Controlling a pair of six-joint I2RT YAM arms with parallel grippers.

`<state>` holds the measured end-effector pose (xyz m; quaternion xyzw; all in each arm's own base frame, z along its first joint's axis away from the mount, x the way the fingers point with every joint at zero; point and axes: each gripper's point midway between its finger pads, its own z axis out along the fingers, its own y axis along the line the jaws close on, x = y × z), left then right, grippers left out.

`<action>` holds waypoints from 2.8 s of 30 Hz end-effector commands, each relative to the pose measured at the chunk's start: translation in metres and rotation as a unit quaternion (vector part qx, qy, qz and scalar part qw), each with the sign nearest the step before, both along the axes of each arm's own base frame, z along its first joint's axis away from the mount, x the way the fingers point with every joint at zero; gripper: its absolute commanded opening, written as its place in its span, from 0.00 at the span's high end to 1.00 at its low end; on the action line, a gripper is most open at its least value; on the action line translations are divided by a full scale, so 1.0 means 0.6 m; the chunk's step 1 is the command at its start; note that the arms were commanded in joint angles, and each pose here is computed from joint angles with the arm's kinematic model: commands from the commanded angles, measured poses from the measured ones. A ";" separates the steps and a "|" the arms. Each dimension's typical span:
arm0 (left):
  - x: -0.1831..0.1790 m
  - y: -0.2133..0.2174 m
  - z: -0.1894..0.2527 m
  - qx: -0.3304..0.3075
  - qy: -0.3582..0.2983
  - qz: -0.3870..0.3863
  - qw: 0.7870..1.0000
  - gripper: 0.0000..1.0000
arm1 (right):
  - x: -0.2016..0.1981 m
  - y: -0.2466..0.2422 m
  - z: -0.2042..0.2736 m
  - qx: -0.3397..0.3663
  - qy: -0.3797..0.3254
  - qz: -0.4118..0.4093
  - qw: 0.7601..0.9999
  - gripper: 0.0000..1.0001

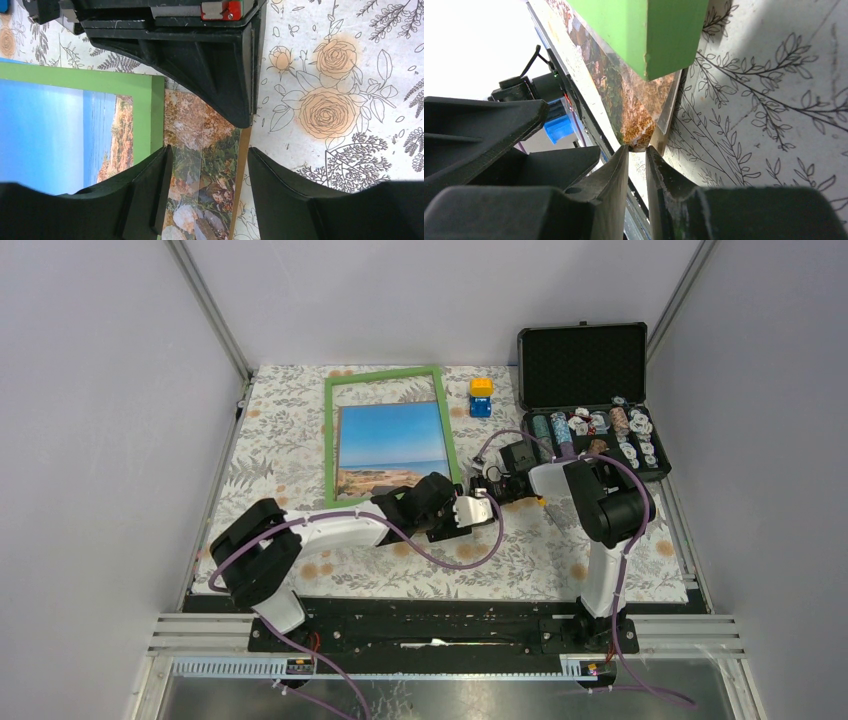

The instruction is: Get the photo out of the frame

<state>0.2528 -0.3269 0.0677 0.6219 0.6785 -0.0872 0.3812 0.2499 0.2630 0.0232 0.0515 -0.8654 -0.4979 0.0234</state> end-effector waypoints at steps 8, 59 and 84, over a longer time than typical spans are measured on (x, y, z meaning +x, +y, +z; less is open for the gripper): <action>0.009 -0.001 -0.014 0.002 -0.003 0.008 1.000 0.32 | 0.017 0.013 0.045 0.033 -0.033 0.007 0.999 0.74; 0.046 0.030 -0.013 0.010 -0.049 0.055 0.997 0.67 | 0.056 0.032 0.048 0.050 -0.024 -0.018 0.998 0.45; 0.034 0.035 -0.007 -0.015 -0.044 0.054 0.997 0.46 | 0.056 0.026 0.034 0.021 -0.006 -0.033 0.999 1.00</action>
